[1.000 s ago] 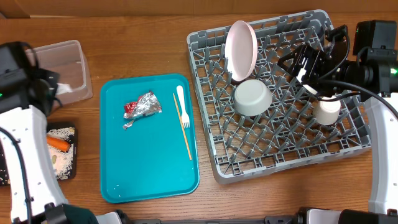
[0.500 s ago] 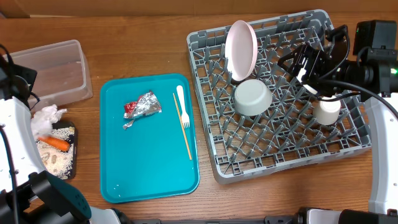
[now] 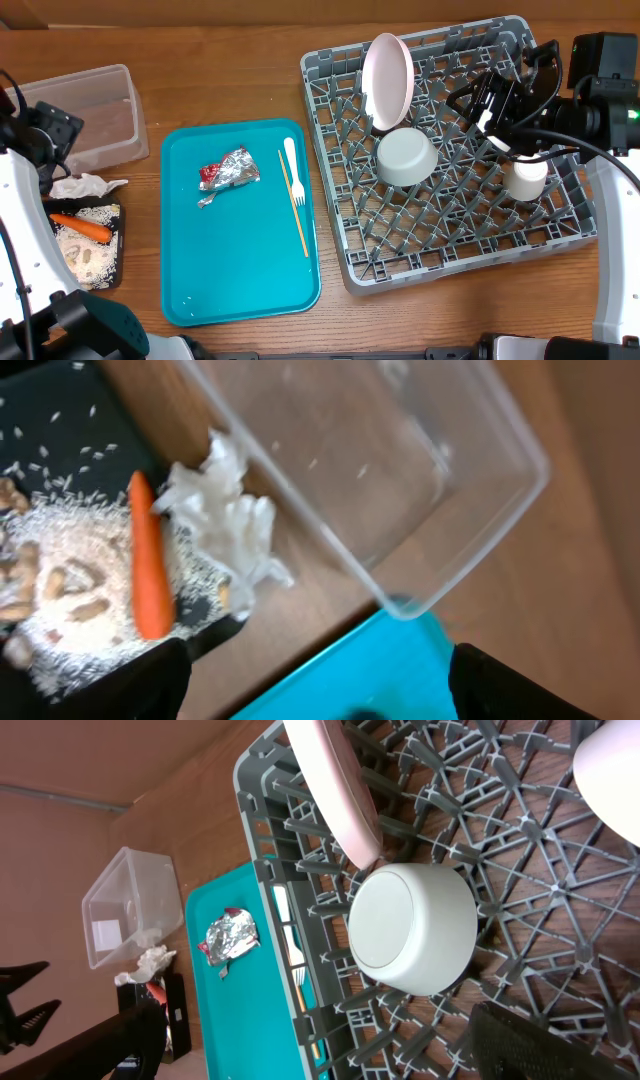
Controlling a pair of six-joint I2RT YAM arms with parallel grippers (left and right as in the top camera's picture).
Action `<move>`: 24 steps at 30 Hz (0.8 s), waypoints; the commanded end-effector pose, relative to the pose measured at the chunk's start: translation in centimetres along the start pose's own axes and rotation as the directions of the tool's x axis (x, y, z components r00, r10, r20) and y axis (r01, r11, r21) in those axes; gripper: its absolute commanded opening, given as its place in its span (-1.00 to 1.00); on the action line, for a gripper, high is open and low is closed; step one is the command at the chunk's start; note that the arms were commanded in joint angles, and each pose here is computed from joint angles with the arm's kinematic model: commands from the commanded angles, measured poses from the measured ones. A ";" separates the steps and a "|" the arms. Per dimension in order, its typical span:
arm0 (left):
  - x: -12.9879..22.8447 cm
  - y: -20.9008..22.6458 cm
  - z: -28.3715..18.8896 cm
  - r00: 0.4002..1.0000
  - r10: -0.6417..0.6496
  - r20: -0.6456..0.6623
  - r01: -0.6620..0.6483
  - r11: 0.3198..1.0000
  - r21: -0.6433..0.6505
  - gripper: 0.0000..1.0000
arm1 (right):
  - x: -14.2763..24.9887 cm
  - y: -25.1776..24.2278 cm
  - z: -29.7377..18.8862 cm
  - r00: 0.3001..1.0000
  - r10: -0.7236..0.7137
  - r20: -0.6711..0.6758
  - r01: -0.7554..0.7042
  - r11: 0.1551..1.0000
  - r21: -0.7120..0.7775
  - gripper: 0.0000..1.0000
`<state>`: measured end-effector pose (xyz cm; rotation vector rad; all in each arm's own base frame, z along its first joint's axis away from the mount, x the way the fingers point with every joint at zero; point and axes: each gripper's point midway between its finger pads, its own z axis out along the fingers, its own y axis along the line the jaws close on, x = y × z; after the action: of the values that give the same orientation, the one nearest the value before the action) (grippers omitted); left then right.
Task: Sort waste into correct bins and load items into the dishwasher rack
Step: 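Carry the tissue left toward the clear plastic container, then lower the tissue into the clear container and open the left gripper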
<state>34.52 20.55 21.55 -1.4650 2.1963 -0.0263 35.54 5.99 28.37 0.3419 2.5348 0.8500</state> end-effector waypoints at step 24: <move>3.9 6.5 10.7 0.972 0.135 -0.191 -0.191 0.929 -0.315 0.64 | -0.2 0.2 -0.2 1.000 -0.015 0.010 0.015 1.000 0.000 1.00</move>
<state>32.33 22.17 10.16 -1.5106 2.5043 0.2382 35.54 5.98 28.37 0.3427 2.5353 0.8497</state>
